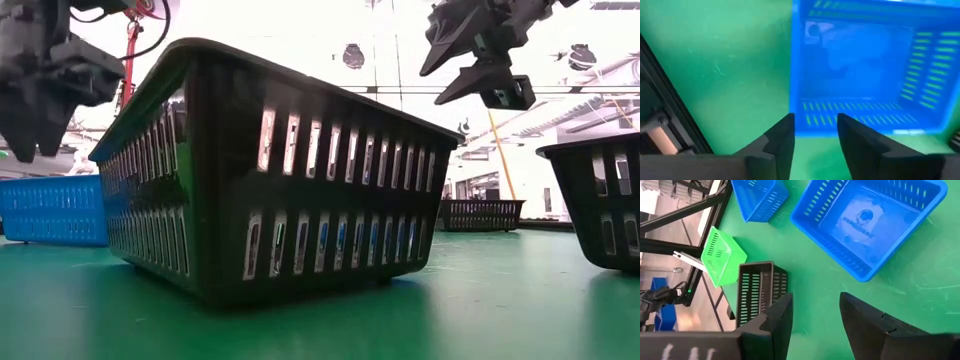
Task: Stack baskets by color
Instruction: Stack the left blue bin on the blue bins
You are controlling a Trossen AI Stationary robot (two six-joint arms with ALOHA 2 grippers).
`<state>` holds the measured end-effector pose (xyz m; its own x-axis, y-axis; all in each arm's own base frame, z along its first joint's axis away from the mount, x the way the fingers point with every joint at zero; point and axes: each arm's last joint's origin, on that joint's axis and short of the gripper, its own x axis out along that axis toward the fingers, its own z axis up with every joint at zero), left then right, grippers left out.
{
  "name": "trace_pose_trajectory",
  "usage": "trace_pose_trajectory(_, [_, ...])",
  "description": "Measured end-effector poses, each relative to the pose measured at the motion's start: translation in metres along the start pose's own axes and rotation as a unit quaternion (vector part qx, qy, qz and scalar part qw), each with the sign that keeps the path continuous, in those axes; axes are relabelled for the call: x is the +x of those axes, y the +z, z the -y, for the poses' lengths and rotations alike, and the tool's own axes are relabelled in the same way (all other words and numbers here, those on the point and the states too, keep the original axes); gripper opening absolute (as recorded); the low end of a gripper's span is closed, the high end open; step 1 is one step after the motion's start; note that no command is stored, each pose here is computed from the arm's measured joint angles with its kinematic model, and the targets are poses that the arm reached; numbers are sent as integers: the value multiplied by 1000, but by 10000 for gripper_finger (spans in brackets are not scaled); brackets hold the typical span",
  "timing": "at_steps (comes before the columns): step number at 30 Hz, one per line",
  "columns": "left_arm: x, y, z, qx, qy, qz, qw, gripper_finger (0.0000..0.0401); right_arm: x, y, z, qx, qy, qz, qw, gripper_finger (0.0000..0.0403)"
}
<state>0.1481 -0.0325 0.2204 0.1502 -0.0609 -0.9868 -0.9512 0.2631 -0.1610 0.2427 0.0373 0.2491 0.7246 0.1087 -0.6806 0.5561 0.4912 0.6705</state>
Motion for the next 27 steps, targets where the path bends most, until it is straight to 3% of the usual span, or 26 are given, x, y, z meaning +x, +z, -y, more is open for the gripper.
trace_pose_trajectory(7, [15, 4, -8, 7, 21, 5, 1000, 187, 0, 0, 0, 0, 0, 0, 1000, 155])
trace_pose_trajectory(14, [32, 6, -14, 14, 24, 19, 999, 178, 0, 0, 0, 0, 0, 1, 1000, 155])
trace_pose_trajectory(20, [46, 6, -15, 14, 2, 18, 1000, 134, 0, 0, 0, -10, -1, 2, 1000, 155])
trace_pose_trajectory(27, [47, 7, -15, 20, 2, 27, 999, 40, 0, 1, 0, -10, -6, 13, 1000, 155])
